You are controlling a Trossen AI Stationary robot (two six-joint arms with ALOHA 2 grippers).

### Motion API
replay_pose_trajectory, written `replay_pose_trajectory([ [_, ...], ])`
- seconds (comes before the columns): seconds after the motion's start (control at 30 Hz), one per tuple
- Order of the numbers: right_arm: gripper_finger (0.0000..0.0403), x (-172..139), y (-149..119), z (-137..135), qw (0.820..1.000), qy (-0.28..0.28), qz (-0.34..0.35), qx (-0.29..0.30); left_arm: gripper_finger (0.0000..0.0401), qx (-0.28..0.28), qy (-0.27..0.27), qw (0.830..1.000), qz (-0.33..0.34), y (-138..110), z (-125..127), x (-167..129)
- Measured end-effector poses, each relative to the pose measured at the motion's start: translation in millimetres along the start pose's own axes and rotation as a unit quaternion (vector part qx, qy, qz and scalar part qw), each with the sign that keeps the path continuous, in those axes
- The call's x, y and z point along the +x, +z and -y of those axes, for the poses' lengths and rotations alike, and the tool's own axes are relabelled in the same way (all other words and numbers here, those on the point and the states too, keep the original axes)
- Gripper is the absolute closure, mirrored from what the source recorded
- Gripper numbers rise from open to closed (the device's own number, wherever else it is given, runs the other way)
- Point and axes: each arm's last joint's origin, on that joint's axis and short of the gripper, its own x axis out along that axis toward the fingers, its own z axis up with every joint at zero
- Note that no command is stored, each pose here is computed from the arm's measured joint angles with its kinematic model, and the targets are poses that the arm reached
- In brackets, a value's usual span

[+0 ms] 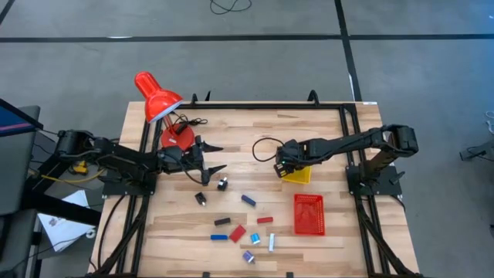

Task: Pick & Place Office items
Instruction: Put the white charger adapter into the yellow bin

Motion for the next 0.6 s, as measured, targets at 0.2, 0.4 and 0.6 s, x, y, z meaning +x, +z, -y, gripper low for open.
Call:
replay_pose_trajectory([
  [0.2, 0.0273, -0.9, 0.0, 0.4, 1.000, -0.001, -0.001, -0.004, 0.0096, 0.000, 0.000, 1.000, 0.000, 0.0, 0.0, 0.0],
  [0.4, 0.0243, -3.9, 1.5, 0.1, 1.000, 0.004, -0.007, -0.015, 0.0095, 0.000, 0.000, 1.000, 0.000, 0.0, 0.0, 0.0],
  [0.6, 0.0182, -5.4, 1.2, -1.8, 0.999, 0.021, -0.029, -0.029, 0.0093, 0.000, 0.000, 1.000, 0.000, 0.0, 0.0, 0.0],
])
